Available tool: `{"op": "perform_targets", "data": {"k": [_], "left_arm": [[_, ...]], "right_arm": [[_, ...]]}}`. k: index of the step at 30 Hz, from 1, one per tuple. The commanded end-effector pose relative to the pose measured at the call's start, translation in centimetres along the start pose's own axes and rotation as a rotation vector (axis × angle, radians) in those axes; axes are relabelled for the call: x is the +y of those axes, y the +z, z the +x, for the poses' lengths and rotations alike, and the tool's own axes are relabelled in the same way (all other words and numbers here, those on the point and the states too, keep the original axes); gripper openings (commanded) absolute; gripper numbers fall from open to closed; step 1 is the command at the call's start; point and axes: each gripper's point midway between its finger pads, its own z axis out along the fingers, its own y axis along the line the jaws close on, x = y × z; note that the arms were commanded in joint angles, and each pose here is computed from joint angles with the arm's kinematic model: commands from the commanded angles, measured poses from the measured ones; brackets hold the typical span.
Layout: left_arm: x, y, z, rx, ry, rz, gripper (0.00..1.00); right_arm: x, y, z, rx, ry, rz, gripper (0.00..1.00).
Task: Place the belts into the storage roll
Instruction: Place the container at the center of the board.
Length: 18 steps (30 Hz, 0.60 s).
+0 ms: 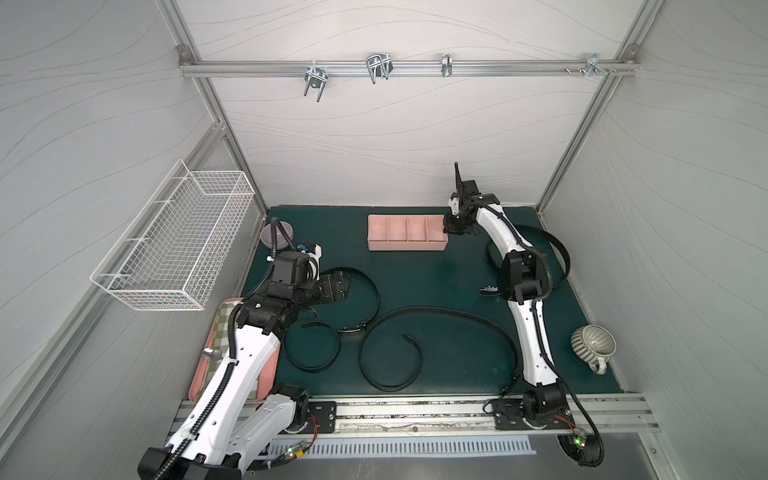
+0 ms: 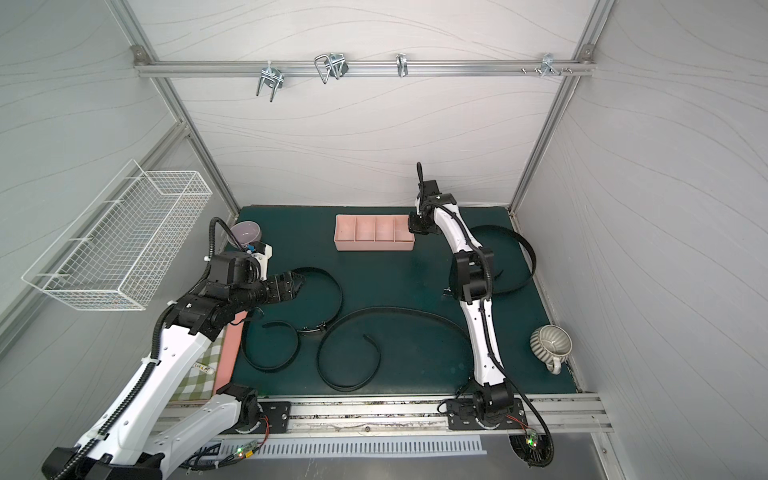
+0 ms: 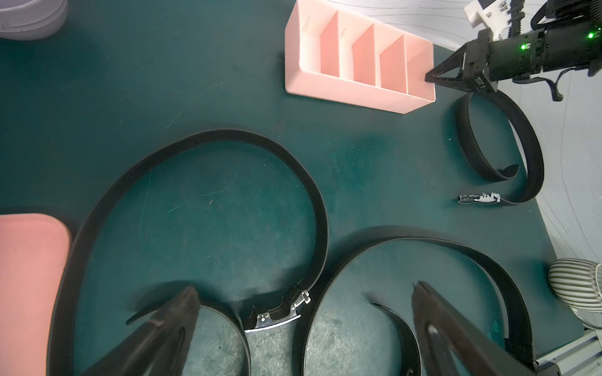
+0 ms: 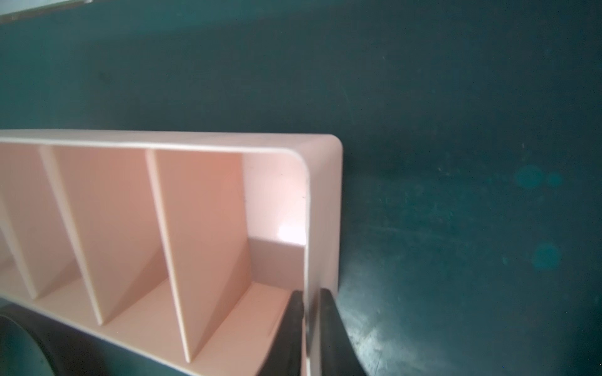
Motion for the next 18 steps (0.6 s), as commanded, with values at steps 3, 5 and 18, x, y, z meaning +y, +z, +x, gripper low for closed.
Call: {"op": "perform_targets", "data": {"k": [3,5,18], "left_arm": [[-0.3,-0.4,-0.2,-0.013,0.016,0.009,0.97],[-0.3,-0.5,-0.3,-0.017,0.013,0.009,0.97],[-0.1,0.3,1.2,0.059,0.015,-0.014,0.97]], "right_arm": [[1.4,-1.8,-3.0,-0.1,0.011,-0.122,0.42],[1.7,-3.8,-4.1,-0.138,0.035,-0.152,0.54],[3.3,-17.0,11.5,-0.051,-0.059,0.003,0.99]]}}
